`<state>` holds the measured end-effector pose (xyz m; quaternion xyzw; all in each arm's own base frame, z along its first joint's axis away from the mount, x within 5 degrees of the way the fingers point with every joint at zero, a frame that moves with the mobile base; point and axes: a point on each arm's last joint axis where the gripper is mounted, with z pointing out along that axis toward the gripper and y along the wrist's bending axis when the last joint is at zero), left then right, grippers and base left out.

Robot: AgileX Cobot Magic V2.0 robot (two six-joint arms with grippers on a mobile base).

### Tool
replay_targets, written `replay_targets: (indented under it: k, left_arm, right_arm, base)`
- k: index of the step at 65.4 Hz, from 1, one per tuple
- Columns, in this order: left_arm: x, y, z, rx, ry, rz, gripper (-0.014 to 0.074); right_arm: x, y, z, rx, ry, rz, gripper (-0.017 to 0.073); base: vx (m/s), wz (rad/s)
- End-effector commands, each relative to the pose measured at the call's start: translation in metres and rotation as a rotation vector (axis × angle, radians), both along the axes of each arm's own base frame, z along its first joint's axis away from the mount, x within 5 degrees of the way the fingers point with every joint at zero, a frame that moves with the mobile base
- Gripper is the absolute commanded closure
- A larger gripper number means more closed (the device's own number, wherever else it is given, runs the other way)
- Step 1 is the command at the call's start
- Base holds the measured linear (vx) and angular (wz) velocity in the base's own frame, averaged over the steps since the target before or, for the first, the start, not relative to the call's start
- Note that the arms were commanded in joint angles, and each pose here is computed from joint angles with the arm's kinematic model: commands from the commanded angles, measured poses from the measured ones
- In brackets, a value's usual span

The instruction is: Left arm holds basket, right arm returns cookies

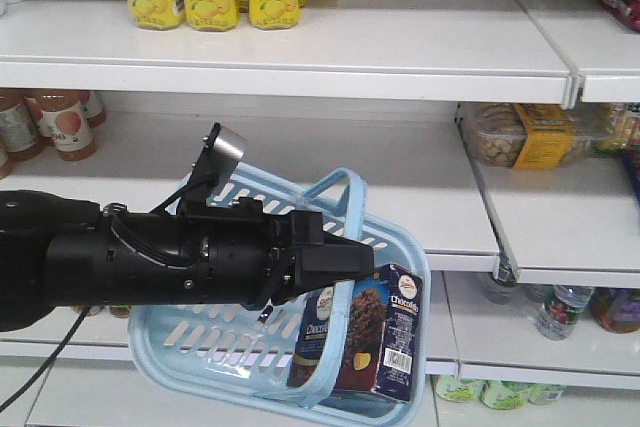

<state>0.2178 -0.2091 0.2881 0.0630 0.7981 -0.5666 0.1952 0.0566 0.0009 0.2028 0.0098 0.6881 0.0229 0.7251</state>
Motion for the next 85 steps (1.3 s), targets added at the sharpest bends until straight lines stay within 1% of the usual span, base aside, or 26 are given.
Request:
replay_targets:
  k: [1,15,61,85]
  left_arm:
    - [-0.0042,0.0,0.031,-0.135,-0.033,-0.008,0.0596]
    - [-0.0042,0.0,0.031,-0.135,-0.033,-0.008,0.0596]
    - [-0.0042,0.0,0.031,-0.135,-0.033,-0.008,0.0596]
    - [-0.0042,0.0,0.031,-0.135,-0.033,-0.008,0.0596]
  right_arm:
    - [-0.0007,0.0,0.0011,-0.015,-0.066,-0.004,0.057]
    - [-0.0007,0.0,0.0011,-0.015,-0.066,-0.004,0.057]
    - [-0.0007,0.0,0.0011,-0.015,-0.066,-0.004,0.057]
    - [-0.0007,0.0,0.0012,-0.015,-0.066,-0.004,0.057]
  base:
    - [0.13,0.34]
    - [0.12,0.09]
    - [0.11,-0.12]
    - [0.05,0.02]
